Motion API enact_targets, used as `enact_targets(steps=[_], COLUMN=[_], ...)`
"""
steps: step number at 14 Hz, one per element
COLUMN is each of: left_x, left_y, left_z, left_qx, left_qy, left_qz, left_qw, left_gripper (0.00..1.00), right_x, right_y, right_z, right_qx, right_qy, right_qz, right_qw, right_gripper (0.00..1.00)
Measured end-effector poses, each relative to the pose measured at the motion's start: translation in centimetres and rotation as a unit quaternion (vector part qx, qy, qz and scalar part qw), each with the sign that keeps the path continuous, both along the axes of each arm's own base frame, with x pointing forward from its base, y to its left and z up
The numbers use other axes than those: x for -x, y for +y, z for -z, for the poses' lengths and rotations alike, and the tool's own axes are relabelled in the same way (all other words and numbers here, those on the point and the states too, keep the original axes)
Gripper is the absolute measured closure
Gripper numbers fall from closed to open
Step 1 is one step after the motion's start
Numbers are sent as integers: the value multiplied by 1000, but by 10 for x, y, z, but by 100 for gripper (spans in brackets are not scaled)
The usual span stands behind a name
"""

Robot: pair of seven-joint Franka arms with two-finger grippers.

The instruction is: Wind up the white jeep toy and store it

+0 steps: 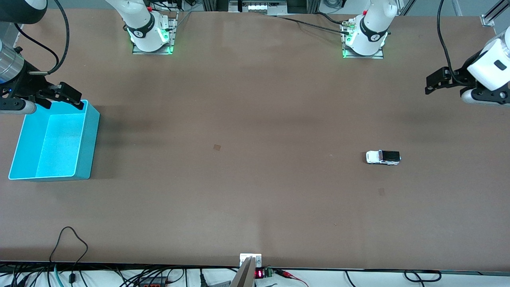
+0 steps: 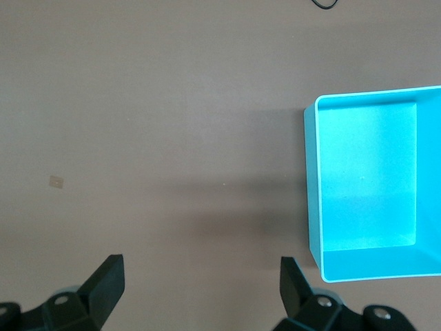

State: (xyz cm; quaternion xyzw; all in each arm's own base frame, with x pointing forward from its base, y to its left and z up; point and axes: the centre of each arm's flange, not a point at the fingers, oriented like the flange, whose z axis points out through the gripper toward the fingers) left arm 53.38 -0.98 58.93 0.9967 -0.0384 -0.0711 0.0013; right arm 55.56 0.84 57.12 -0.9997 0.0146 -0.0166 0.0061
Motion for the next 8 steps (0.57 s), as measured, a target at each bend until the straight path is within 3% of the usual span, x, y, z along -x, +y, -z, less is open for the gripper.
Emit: enact_targets(steps=[4,6,8], left_x=[-21,-34,-55], left_y=[-2,-4,-3], left_z=[52,80,93], left_qx=[5,29,49], left_qy=[50,70,68], left_qz=[32,108,190], left_qw=[998,991,978], left_gripper=[0,0,0], right_x=[0,-1,-1], right_y=[2,4,7], right_z=[0,-1,-1], right_qx=[2,12,15], right_qy=[-2,-5,-6], right_qz=[-2,-7,-11], right_qw=[1000,1000,1000], right_gripper=[0,0,0])
